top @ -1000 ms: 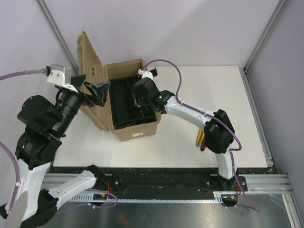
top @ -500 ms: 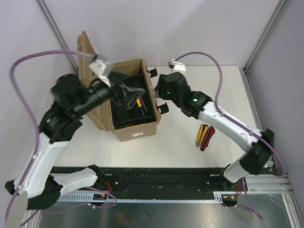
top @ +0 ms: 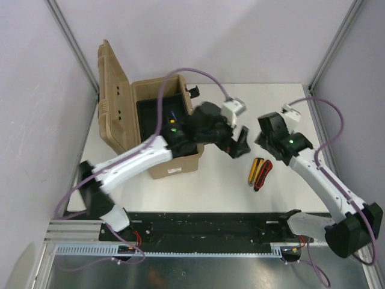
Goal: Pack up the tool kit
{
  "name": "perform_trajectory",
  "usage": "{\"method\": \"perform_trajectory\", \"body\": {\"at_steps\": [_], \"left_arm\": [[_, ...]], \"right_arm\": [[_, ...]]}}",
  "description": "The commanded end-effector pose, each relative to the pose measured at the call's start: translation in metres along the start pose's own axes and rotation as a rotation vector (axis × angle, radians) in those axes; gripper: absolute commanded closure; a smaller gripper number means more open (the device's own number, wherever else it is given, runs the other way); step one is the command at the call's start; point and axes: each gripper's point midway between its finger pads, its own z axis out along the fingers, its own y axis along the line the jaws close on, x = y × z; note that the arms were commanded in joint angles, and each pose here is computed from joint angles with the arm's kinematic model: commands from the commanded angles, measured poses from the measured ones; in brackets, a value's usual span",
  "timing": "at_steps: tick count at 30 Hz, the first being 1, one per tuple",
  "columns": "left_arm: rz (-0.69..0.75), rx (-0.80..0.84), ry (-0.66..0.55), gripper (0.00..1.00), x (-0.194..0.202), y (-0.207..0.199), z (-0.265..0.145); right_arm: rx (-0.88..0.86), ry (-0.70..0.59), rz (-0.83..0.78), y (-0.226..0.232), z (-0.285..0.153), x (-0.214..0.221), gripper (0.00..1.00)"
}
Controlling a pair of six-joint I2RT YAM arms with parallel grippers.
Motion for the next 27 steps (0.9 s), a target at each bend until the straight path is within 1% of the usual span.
{"method": "perform_trajectory", "body": {"at_steps": [1, 6, 9, 11, 13, 16, 21, 24, 27], "left_arm": [[-0.077, -0.067, 0.078, 0.01, 0.037, -0.004, 0.064], [-0.089, -0.129, 0.183, 0.01, 0.087, 0.005, 0.129], [-0.092, -0.148, 0.226, 0.03, 0.113, 0.007, 0.161], [-0.094, -0.197, 0.236, 0.05, 0.127, 0.015, 0.177], [-0.107, -0.241, 0.243, 0.09, 0.138, 0.023, 0.189], [-0.131, -0.302, 0.247, 0.20, 0.151, 0.036, 0.202], [-0.156, -0.354, 0.264, 0.41, 0.171, 0.049, 0.217], [-0.151, -0.358, 0.280, 0.45, 0.182, 0.053, 0.227], [-0.145, -0.348, 0.303, 0.45, 0.194, 0.054, 0.236]], "right_arm": [[0.185, 0.022, 0.127, -0.078, -0.006, 0.019, 0.47], [0.310, 0.069, 0.243, -0.139, -0.008, 0.050, 0.47], [0.340, 0.108, 0.304, -0.160, -0.009, 0.071, 0.49], [0.339, 0.126, 0.335, -0.165, -0.011, 0.080, 0.50], [0.323, 0.134, 0.358, -0.164, -0.013, 0.083, 0.51], [0.307, 0.144, 0.386, -0.162, -0.016, 0.086, 0.52], [0.294, 0.146, 0.393, -0.161, -0.018, 0.086, 0.52], [0.274, 0.143, 0.394, -0.159, -0.019, 0.085, 0.53], [0.265, 0.144, 0.392, -0.157, -0.020, 0.085, 0.53]]}}
